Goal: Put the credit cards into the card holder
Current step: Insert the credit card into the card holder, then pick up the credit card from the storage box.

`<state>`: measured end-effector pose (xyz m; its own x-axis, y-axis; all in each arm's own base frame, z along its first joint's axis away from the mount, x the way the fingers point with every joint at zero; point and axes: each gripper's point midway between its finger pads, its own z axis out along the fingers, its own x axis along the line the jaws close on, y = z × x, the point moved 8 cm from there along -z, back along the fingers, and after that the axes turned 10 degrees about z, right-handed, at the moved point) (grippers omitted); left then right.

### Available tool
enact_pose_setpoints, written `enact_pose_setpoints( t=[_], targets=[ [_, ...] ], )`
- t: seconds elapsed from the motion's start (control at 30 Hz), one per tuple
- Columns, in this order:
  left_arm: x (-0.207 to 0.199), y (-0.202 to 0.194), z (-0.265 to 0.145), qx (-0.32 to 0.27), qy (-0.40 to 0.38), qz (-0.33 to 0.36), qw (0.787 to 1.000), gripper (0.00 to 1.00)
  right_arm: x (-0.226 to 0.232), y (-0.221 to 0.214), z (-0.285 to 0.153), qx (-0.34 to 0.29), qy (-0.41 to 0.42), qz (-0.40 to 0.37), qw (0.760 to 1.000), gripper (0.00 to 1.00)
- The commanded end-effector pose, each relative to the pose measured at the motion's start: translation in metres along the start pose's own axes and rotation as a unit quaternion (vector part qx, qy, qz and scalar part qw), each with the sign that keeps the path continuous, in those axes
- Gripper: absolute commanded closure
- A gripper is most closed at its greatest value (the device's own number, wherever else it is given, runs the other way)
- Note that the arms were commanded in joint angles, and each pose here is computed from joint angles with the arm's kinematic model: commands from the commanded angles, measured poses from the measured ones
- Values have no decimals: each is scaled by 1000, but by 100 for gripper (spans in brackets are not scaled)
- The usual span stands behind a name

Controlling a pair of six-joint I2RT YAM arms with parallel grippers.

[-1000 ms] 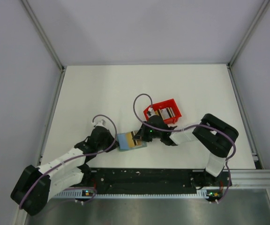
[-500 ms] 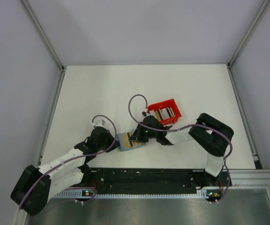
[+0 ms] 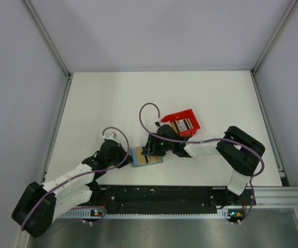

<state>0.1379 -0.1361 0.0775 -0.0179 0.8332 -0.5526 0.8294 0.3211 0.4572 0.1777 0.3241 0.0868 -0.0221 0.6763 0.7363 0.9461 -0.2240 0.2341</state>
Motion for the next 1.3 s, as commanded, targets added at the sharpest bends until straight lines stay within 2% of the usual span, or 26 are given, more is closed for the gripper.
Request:
enact_pose_setpoints(
  t=[0.0,0.37,0.67,0.83,1.03,1.17,1.27],
  targets=[
    [2,-2,0,4,3,11,1000,100,3,6,-2,1,-29,-46,999,52],
    [-1,0,1,-1,-9,13,1000,100,31,-15,14,72,29,-76,994,53],
    [-3,2,1,-6,-14,13,1000,100,43,-20,14,85,46,-89,991,54],
    [-2,2,-1,-5,-6,15,1000,100,52,4,-9,27,40,-115,992,53],
    [-4,6,-4,-9,-2,30,999,100,68,69,-60,-62,20,-172,983,51],
    [-8,10,-6,-12,-5,35,999,100,55,104,-81,-102,-29,-178,978,48],
    [-10,13,-6,-16,-6,37,999,100,39,118,-85,-103,-50,-168,979,50]
  ],
)
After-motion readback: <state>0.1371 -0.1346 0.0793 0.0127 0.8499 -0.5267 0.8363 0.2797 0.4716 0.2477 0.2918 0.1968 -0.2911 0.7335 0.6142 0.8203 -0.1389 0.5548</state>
